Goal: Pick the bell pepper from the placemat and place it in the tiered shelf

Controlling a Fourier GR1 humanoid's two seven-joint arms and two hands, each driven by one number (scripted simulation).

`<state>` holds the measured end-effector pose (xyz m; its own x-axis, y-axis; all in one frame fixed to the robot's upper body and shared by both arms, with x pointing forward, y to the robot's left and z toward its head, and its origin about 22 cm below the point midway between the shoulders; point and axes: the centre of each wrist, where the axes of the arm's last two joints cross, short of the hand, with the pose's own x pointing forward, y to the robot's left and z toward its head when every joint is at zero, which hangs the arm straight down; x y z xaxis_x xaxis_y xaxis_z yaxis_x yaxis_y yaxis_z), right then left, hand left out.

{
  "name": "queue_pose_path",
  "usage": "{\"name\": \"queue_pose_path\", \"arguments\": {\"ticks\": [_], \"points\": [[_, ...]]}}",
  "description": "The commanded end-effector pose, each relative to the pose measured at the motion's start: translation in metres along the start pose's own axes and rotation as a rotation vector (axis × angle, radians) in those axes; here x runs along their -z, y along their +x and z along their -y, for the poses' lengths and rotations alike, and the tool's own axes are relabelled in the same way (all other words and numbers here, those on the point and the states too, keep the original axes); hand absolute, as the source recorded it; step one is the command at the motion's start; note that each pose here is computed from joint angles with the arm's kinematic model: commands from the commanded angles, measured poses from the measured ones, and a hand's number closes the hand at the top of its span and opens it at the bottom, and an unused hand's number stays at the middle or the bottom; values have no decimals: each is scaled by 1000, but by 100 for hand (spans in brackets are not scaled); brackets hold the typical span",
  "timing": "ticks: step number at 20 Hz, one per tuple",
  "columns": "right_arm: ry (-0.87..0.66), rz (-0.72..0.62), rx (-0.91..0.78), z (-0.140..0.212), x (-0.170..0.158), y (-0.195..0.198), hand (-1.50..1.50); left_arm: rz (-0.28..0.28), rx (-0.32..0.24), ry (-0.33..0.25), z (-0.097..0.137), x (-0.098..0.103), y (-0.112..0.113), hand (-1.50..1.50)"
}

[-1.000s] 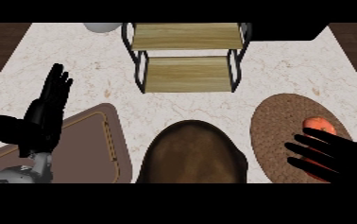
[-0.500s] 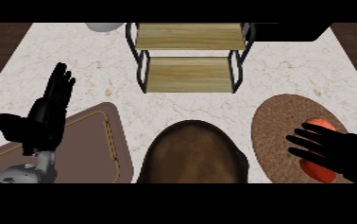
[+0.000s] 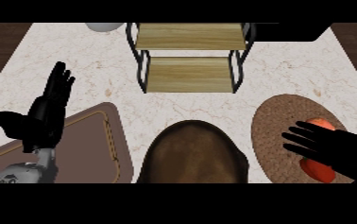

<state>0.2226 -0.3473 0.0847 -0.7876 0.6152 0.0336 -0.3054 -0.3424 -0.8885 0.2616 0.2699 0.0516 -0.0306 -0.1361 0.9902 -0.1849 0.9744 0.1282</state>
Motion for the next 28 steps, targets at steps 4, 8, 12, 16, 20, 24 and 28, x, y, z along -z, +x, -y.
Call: {"name": "queue_pose_path", "arguments": {"ticks": [4, 8, 12, 16, 20, 24, 28], "points": [[-8, 35, 23, -14, 2, -9, -150, -1, -20, -2, -28, -12, 1, 0], [-19, 56, 34, -31, 6, -6, -150, -5, -2, -10, -11, 1, 4, 0], [7, 35, 34, -38, 25, -18, -150, -6, -2, -2, 4, -5, 11, 0], [60, 15, 5, -39, 45, -3, 150, -8, 0, -12, -12, -17, -17, 0], [31, 80, -84, -70, 49, -17, 150, -13, -11, -7, 4, -5, -7, 0], [-66, 117, -121, -50, 40, -10, 150, -2, -19, 5, -2, 0, 15, 0], [-108, -20, -18, -34, 77, 21, 150, -1, 8, -14, 10, -2, 17, 0]]}}
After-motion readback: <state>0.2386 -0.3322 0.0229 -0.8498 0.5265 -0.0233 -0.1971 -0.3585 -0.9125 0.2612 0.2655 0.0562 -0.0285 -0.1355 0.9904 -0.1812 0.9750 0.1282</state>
